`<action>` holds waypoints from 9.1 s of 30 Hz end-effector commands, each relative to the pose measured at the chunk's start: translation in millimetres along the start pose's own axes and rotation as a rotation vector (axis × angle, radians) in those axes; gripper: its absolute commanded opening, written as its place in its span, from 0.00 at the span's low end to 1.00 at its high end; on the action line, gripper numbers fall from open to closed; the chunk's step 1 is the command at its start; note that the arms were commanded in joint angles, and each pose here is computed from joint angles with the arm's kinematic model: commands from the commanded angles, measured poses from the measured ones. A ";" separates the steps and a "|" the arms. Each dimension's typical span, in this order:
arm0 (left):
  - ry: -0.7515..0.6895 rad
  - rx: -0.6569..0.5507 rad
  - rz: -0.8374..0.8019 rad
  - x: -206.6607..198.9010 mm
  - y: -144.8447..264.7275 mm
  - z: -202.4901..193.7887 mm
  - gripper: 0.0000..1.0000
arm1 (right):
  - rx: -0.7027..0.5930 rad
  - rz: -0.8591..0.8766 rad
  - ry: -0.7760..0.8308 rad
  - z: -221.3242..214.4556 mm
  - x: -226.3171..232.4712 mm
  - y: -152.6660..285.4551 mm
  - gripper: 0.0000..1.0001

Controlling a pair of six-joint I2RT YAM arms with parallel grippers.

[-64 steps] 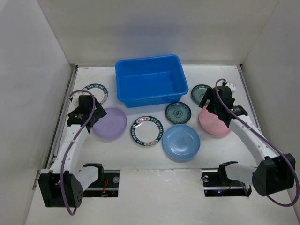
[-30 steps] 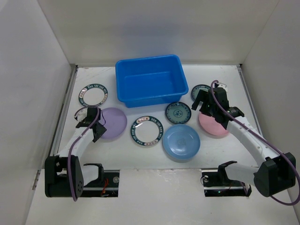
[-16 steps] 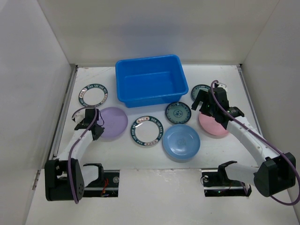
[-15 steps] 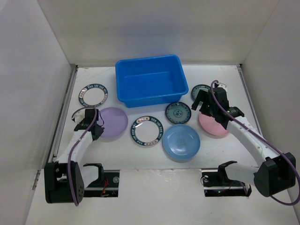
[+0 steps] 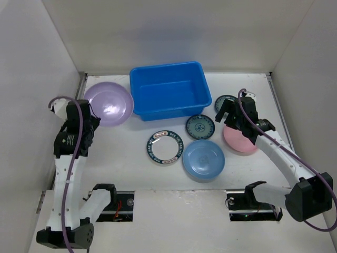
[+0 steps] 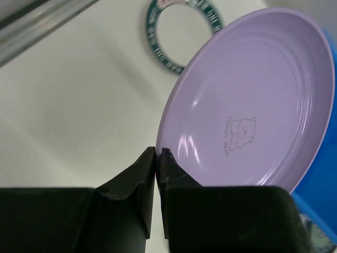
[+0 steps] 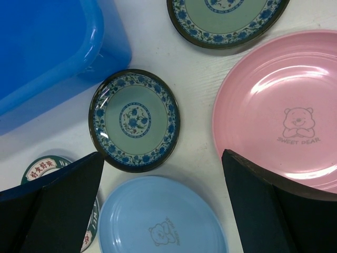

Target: Place the plates into the plastic bin on the countertop

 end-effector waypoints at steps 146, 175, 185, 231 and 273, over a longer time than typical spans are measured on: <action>-0.588 0.264 -0.544 -28.1 60.8 -183.7 1.00 | -0.047 0.608 0.471 -40.2 318.1 -195.2 0.29; -0.317 0.532 -0.580 -52.1 -25.5 -219.0 0.87 | -0.146 0.612 0.266 -6.1 141.0 60.9 0.81; -0.306 0.581 -0.534 -57.9 -44.9 -244.1 0.60 | -0.124 0.550 0.173 -27.2 69.4 72.6 0.81; -0.150 0.106 -0.831 -217.4 -3.6 6.5 0.01 | -0.060 0.284 0.145 -9.5 25.2 26.3 0.80; -0.377 -0.047 -0.815 -289.7 -91.6 8.2 1.00 | 0.313 -0.078 -0.234 -123.3 -77.7 10.6 0.59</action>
Point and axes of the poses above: each gripper's point midway between its finger pads, its own y axis back along the fingers, its own x axis along the line the jaws close on, z = x × y, the point moved 8 cm from there along y, back along the fingers, and after that the axes turned 10 degrees about -y, right-handed, at the moved point
